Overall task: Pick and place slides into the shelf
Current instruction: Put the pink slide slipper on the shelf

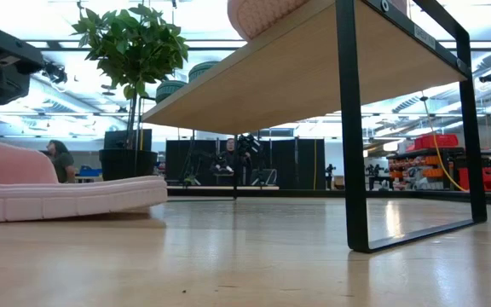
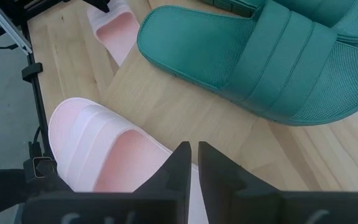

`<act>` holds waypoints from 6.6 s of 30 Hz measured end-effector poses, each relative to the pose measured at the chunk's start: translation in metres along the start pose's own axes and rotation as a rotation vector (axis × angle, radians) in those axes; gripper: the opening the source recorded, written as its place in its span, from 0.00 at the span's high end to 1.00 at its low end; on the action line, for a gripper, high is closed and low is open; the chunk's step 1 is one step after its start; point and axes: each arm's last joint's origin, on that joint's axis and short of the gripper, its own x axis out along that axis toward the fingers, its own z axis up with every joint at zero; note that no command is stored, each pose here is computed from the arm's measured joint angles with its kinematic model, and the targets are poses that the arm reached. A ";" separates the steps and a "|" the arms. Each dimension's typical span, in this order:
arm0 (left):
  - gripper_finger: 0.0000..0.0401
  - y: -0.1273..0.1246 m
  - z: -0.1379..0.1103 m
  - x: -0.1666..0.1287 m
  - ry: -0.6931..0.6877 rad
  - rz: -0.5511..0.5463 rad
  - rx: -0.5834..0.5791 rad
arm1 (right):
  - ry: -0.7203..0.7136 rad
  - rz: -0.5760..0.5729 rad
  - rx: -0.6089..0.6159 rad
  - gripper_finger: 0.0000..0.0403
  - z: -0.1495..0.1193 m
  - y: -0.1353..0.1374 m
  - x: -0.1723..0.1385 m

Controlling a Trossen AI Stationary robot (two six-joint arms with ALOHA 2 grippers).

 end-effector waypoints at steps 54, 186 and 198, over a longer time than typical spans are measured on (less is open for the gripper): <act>0.53 0.024 -0.005 -0.035 0.042 -0.234 -0.011 | -0.028 0.031 0.030 0.91 0.004 0.001 0.000; 0.97 -0.225 -0.024 -0.039 -0.649 -0.775 -0.265 | -0.163 0.101 -0.326 0.97 -0.072 0.008 -0.105; 0.97 -0.226 -0.033 -0.020 -0.633 -0.772 -0.296 | -0.161 0.102 -0.307 0.97 -0.072 0.007 -0.105</act>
